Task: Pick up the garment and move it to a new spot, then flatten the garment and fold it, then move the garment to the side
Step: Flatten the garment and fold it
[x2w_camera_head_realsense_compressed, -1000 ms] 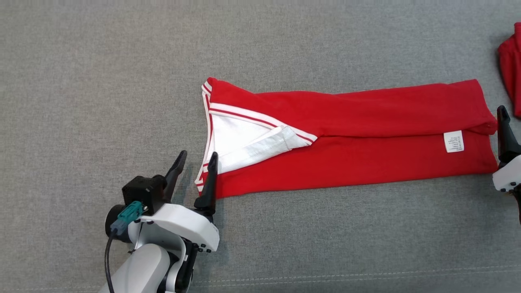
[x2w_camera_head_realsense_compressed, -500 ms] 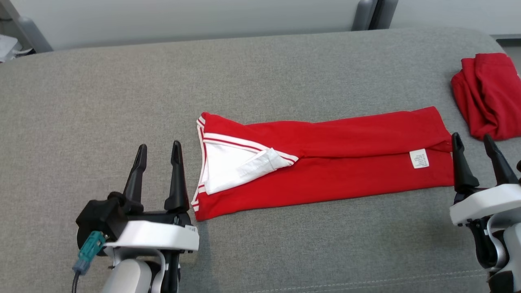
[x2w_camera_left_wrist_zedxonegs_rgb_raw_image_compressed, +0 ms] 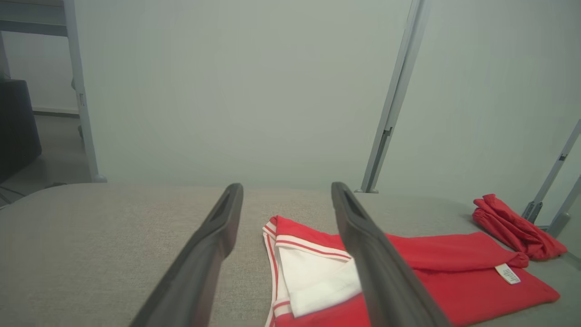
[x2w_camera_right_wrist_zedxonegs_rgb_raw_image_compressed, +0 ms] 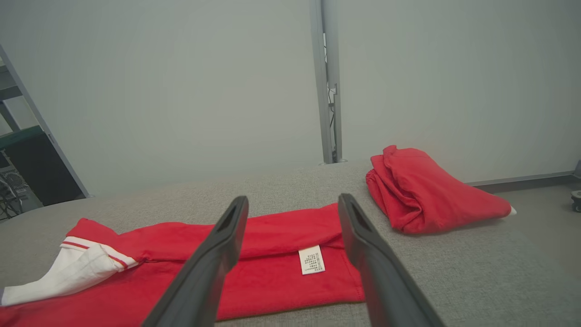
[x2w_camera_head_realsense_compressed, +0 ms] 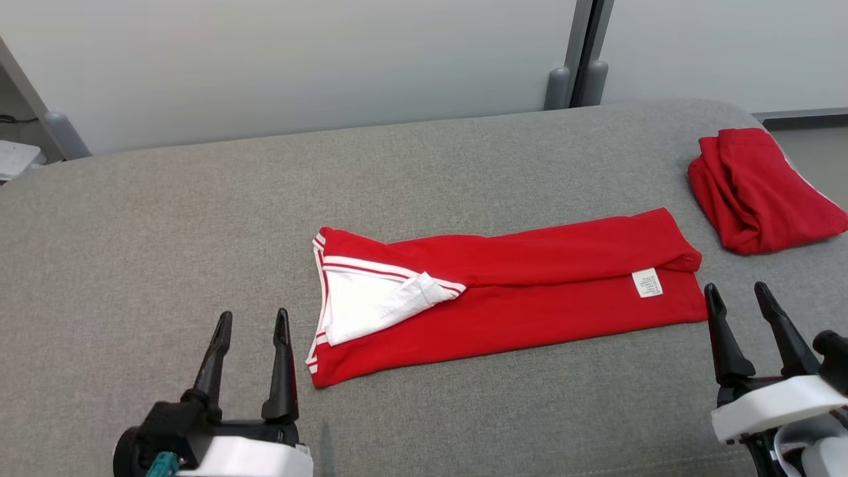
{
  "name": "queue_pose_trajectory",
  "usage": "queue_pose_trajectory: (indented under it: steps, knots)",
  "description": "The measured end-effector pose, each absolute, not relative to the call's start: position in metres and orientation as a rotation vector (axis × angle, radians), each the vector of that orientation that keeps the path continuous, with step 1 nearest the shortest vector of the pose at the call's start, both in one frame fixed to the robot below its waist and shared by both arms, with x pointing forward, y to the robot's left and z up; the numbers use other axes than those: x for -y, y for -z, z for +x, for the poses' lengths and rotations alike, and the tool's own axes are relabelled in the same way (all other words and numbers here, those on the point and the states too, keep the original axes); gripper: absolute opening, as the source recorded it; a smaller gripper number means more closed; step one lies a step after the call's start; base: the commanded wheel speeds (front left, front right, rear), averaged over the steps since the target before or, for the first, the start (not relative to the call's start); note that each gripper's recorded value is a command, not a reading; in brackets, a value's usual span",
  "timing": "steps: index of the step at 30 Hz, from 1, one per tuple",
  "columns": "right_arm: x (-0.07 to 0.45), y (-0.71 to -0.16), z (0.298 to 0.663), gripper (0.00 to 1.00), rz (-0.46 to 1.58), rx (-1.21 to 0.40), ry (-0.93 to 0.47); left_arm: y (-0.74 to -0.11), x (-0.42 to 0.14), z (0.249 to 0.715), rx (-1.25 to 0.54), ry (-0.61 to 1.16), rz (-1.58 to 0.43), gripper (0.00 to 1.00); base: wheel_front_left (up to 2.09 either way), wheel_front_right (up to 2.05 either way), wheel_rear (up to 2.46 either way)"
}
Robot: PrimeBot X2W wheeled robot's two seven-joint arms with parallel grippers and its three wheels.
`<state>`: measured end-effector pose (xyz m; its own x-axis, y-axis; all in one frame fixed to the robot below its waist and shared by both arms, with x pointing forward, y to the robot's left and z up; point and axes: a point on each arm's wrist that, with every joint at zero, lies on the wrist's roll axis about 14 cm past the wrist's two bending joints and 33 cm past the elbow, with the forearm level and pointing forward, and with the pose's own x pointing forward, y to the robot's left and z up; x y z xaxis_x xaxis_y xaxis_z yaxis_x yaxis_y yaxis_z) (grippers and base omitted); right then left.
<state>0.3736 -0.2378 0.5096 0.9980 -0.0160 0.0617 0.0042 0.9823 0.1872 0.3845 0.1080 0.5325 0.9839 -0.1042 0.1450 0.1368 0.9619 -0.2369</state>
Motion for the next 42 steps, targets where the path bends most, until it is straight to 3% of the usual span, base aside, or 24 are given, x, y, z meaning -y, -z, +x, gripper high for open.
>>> queue_pose_trajectory:
  steps: [10,32,42]
  knots:
    - [0.237,-0.507,0.351,1.0,0.212,0.073,0.035,-0.524,-0.112,0.365,0.11,0.116,-0.22,1.0,0.0,0.0,0.0]
    - [0.232,-0.498,0.352,1.0,0.227,0.05,0.041,-0.523,-0.115,0.359,0.11,0.113,-0.196,1.0,0.0,0.0,0.0]
    - [0.256,-0.459,0.384,1.0,0.318,-0.08,0.153,-0.512,-0.11,0.36,0.076,0.123,-0.2,1.0,0.0,0.0,0.0]
